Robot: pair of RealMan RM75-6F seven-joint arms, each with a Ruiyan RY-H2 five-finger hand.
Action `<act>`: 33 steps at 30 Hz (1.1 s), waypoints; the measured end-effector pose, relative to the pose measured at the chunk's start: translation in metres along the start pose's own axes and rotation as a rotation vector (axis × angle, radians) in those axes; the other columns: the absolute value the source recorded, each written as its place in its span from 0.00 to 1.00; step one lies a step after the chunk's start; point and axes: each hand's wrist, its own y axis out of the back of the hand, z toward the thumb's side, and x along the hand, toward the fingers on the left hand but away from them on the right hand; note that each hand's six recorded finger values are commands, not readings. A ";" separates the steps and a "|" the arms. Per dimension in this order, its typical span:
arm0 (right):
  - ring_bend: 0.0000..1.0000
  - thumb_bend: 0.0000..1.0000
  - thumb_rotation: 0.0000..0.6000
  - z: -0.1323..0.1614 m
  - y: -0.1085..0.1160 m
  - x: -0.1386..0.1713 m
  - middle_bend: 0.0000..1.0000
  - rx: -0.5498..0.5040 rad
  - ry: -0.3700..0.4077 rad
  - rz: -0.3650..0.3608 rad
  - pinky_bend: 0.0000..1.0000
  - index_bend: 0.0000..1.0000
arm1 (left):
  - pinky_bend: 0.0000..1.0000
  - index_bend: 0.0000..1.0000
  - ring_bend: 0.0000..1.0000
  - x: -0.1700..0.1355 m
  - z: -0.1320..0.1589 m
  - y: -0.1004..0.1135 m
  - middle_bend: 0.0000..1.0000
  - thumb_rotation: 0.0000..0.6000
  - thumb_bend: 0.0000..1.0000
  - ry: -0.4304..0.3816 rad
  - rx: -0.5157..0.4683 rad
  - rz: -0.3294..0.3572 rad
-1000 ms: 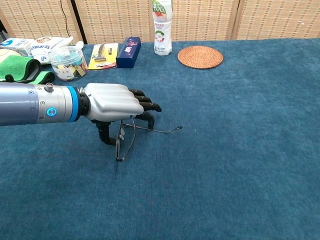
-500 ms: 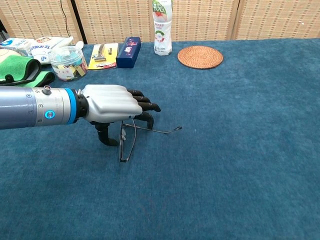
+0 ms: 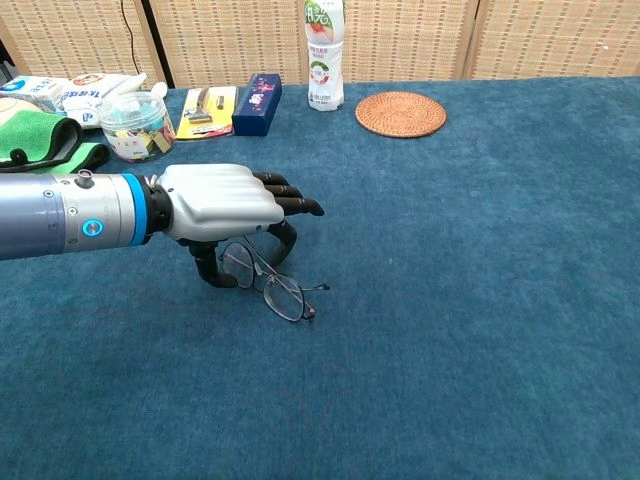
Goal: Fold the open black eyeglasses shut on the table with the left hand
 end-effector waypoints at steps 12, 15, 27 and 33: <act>0.27 0.43 1.00 0.001 0.000 -0.001 0.14 0.000 0.004 -0.002 0.43 0.33 | 0.00 0.50 0.00 -0.003 -0.003 -0.002 0.00 1.00 0.24 0.009 -0.006 0.009; 0.27 0.43 1.00 0.001 0.000 -0.001 0.14 0.001 0.004 -0.003 0.43 0.33 | 0.00 0.51 0.00 -0.004 -0.003 -0.003 0.00 1.00 0.24 0.009 -0.005 0.011; 0.27 0.43 1.00 0.001 0.002 0.001 0.14 0.000 0.004 -0.006 0.43 0.33 | 0.00 0.28 0.00 -0.006 -0.007 -0.001 0.00 1.00 0.24 0.018 -0.017 0.025; 0.27 0.43 1.00 0.002 0.000 -0.001 0.14 -0.004 0.009 -0.004 0.43 0.33 | 0.00 0.00 0.00 -0.012 -0.015 0.003 0.00 1.00 0.24 0.041 -0.059 0.038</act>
